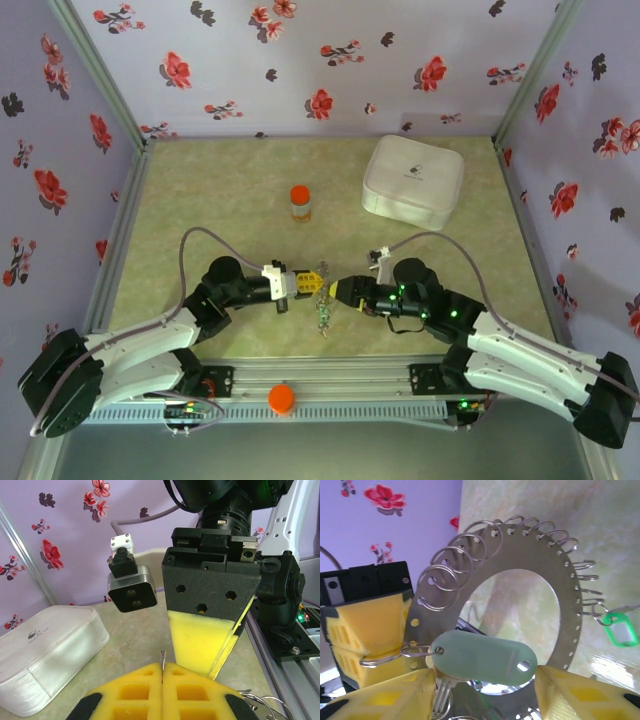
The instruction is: Put the keys on the keyring
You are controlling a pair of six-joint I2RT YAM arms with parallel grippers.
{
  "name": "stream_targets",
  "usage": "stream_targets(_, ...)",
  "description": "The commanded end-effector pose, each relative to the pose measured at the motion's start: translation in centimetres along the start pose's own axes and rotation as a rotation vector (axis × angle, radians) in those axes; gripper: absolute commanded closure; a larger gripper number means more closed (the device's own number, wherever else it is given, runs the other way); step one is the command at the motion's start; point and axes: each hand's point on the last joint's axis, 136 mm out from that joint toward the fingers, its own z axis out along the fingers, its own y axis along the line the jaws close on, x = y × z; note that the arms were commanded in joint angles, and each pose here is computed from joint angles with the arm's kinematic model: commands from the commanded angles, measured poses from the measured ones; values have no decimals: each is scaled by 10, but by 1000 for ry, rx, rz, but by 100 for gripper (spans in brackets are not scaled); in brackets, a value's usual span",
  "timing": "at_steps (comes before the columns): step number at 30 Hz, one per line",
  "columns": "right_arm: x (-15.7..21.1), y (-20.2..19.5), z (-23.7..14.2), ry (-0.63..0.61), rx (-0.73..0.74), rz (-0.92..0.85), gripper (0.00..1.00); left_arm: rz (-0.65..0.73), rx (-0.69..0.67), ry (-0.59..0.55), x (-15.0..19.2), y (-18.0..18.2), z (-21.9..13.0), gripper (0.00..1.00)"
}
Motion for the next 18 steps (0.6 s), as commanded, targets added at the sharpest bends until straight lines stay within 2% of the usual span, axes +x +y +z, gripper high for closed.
stream_targets(1, -3, 30, 0, -5, -149, 8, 44, 35, -22, -56, -16, 6, 1, 100)
stream_targets(7, 1, 33, 4, 11, -209, 29, 46, 35, -26, -58, -16, 7, 1, 100)
stream_targets(18, -4, 27, 1, -33, -196, 22, 68, 42, -44, -56, -17, 9, 0, 100)
